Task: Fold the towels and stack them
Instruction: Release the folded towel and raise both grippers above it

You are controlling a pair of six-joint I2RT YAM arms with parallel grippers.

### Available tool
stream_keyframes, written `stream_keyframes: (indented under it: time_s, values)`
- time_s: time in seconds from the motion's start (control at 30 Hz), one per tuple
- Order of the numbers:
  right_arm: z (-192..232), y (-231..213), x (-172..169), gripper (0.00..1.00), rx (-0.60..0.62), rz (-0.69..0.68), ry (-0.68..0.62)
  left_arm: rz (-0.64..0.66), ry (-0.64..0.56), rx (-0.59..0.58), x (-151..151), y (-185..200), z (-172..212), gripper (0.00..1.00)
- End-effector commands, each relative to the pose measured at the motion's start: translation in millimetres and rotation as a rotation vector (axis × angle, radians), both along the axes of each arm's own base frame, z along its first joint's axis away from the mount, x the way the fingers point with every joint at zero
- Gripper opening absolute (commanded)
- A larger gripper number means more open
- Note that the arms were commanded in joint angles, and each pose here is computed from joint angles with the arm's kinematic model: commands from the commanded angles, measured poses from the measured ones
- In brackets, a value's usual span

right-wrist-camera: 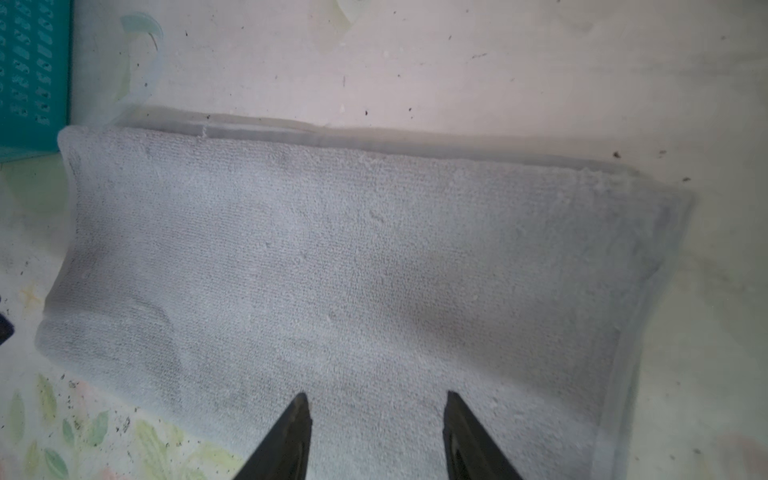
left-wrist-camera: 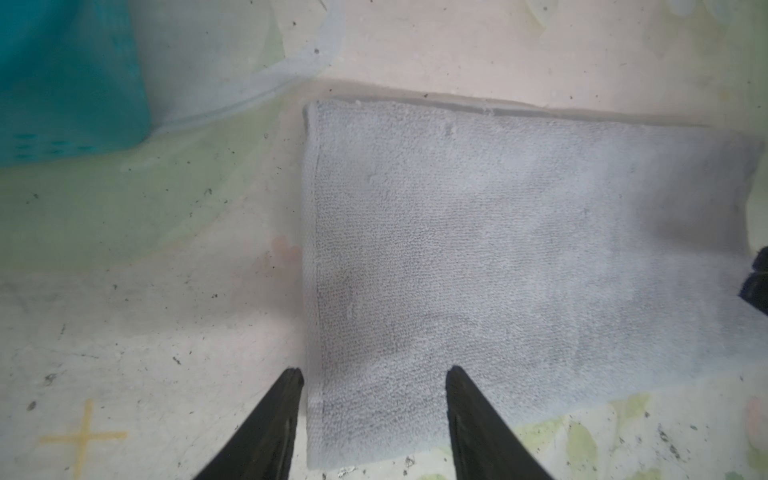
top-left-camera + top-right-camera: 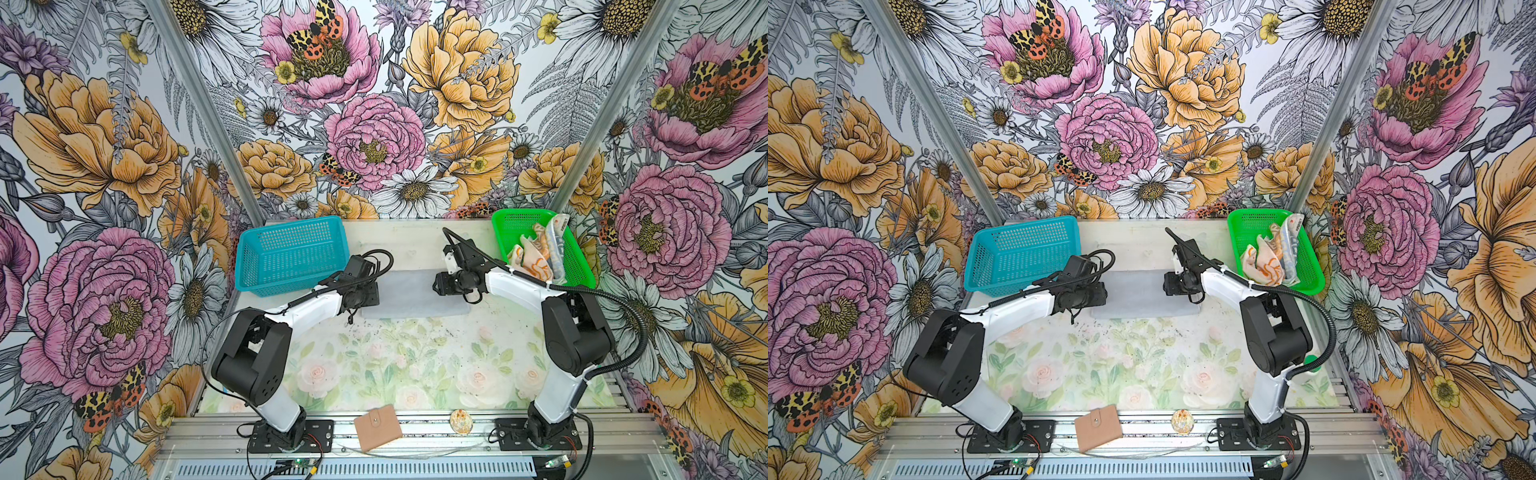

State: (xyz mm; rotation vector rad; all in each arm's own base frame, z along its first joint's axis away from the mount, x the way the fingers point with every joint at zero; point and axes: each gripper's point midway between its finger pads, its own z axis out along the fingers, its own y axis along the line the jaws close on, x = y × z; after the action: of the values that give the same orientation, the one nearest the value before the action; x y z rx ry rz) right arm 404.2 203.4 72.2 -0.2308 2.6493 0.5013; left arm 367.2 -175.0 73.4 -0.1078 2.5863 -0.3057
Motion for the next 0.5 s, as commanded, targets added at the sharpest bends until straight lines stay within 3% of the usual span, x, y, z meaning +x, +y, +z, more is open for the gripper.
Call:
stream_keyframes:
  time_s: [0.0, 0.23, 0.47]
  values:
    - [5.5, 11.3, 19.6, 0.55, 0.028, 0.036, -0.049, 0.062, -0.002, -0.016, 12.8, 1.3, -2.0, 0.61]
    - [-14.1, 13.5, 26.5, 0.56, 0.003, 0.081, -0.047, 0.116, 0.007, -0.044, 24.5, 4.3, -9.6, 0.67]
    - [-22.2, -14.6, 37.7, 0.56, -0.031, -0.012, -0.06, 0.114, 0.036, -0.114, 29.9, -1.5, -17.2, 0.7]
